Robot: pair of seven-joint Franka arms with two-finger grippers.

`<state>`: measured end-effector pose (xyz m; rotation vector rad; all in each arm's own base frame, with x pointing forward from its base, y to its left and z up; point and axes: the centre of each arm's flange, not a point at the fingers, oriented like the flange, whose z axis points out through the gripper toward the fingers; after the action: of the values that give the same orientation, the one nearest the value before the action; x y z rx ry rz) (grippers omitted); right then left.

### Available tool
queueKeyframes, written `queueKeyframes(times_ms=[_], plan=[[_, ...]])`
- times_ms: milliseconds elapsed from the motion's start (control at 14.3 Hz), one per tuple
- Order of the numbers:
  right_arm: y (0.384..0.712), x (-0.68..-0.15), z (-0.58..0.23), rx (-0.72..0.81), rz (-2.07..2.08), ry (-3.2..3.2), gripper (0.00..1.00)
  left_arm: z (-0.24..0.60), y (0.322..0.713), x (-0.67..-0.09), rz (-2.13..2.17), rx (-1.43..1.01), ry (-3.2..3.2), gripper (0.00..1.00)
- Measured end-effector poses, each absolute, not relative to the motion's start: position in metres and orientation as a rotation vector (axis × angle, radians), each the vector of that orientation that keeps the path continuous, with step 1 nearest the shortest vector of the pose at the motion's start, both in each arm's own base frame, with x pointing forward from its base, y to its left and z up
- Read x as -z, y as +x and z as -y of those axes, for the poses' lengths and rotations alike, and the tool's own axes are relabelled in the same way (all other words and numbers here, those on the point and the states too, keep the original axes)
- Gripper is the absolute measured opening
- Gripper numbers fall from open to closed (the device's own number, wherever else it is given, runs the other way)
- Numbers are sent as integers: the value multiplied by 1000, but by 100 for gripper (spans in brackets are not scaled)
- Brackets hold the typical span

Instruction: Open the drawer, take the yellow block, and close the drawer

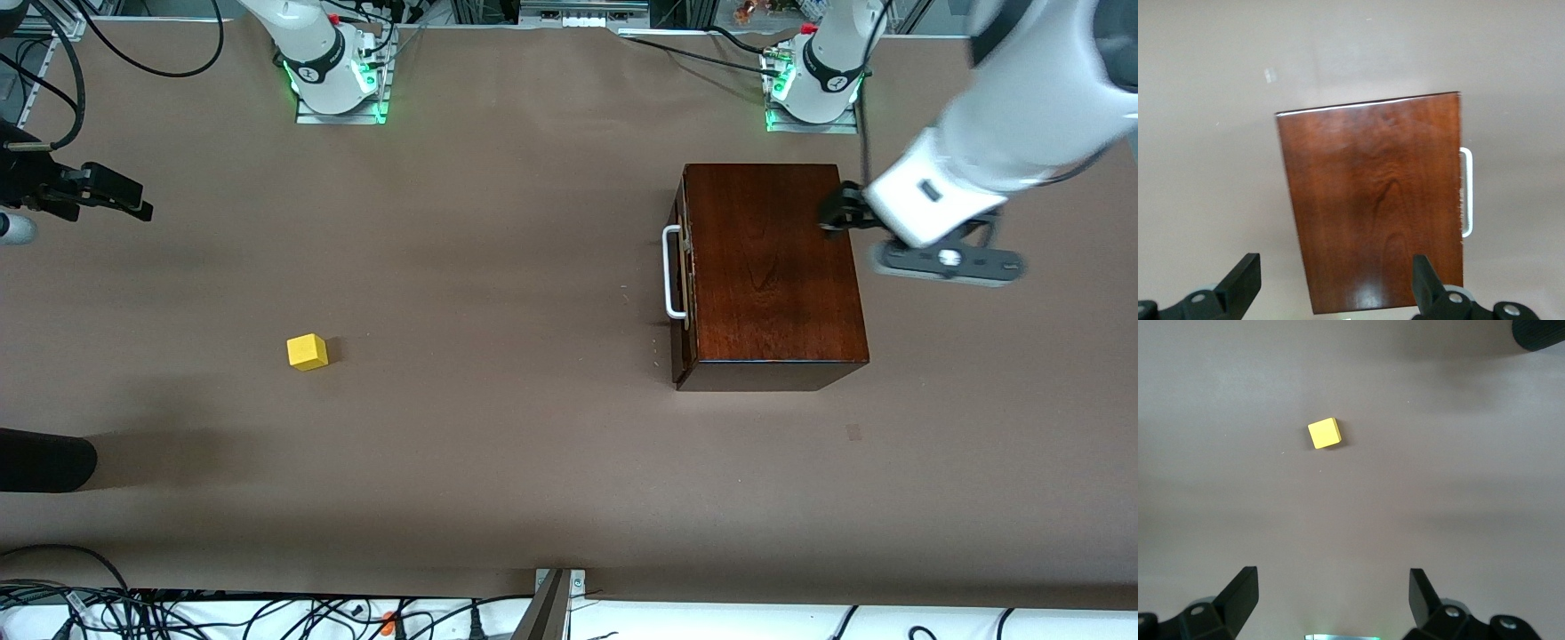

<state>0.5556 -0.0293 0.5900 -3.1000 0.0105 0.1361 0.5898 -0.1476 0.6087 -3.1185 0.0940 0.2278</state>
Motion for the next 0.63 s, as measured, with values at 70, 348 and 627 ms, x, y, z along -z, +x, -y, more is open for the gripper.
queueKeyframes(times_ms=[70,348,627], plan=[[556,-590,29,-136,-11,-3100,100,129,590,-608,-52,-241,-3123,100],[556,-590,29,-136,-11,-3100,100,70,585,-602,-41,-223,-3133,100],[556,-590,29,-136,-11,-3100,100,49,569,-589,-27,-173,-3136,100]])
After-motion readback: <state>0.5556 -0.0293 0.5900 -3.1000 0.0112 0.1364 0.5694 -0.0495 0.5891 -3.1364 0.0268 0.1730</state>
